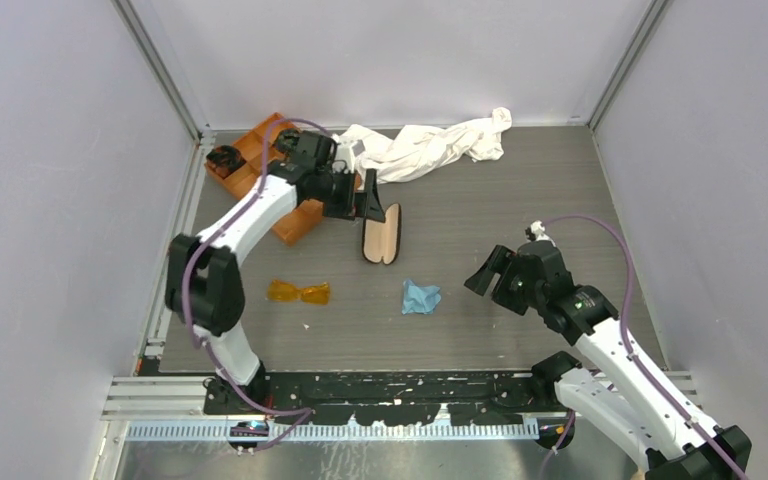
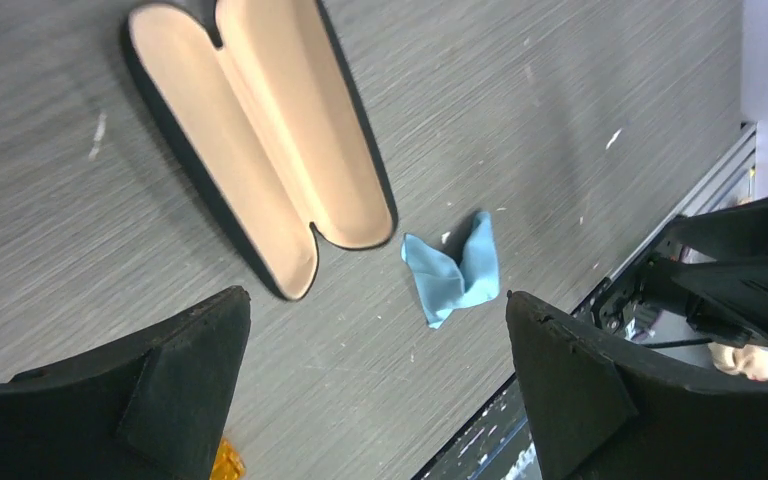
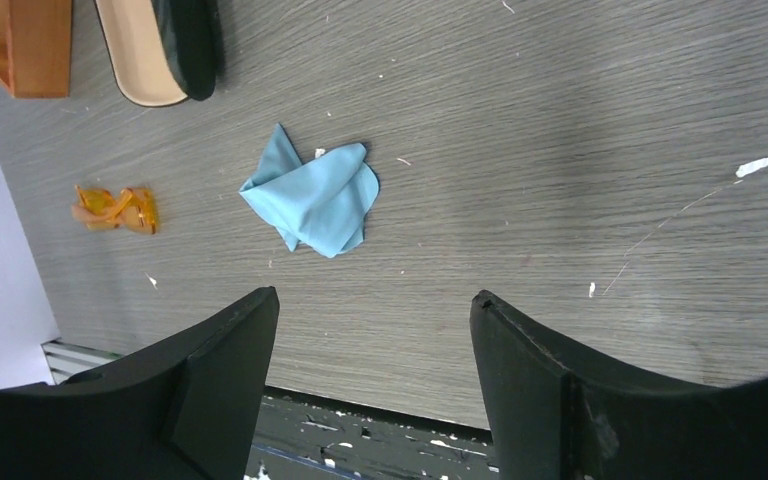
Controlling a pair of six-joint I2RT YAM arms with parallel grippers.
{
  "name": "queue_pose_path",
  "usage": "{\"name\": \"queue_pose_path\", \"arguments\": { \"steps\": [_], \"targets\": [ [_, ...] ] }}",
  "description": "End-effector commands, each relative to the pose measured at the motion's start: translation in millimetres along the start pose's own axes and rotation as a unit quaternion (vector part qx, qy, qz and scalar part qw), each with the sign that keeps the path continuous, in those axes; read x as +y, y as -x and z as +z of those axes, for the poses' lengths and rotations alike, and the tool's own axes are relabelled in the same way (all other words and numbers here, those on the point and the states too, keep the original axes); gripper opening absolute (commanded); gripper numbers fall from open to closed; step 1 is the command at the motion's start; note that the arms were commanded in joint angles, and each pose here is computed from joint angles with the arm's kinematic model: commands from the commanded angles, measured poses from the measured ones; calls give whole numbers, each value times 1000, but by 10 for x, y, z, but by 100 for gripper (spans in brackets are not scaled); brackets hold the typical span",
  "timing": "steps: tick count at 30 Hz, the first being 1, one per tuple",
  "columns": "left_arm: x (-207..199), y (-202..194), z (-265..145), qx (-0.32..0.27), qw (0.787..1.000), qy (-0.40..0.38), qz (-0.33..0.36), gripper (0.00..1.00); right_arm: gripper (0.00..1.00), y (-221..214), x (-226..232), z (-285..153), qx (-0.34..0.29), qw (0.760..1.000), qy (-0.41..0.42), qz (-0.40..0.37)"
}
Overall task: Organize the sunglasses
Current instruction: Place the sunglasses case at the center of the board, then pick up the glasses cleaning cloth from the center of the board.
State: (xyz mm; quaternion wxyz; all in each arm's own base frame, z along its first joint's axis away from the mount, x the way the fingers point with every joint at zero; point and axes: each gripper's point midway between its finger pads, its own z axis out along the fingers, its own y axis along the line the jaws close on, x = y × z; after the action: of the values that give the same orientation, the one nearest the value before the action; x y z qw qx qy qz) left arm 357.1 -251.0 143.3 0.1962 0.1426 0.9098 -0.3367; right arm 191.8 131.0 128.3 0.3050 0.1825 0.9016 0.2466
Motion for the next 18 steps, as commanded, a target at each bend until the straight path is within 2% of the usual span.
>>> {"name": "queue_pose_path", "arguments": {
  "steps": [1,5,10,14,18],
  "targets": [
    [-317,161,-639,-70,996,33,46,100,77,100,152,-78,-10,1000,16,-24],
    [-452,-39,-949,-104,992,53,39,100,80,36,193,-8,-6,999,5,-49],
    [-480,-533,-1014,-106,991,76,5,100,79,-132,414,179,3,995,0,-96],
    [-368,-895,-1065,-122,984,128,-8,100,71,-317,604,396,16,989,-18,-148],
    [-298,-1044,-1147,-138,980,141,-28,100,64,-589,841,596,35,979,-18,-202]
  ]
}}
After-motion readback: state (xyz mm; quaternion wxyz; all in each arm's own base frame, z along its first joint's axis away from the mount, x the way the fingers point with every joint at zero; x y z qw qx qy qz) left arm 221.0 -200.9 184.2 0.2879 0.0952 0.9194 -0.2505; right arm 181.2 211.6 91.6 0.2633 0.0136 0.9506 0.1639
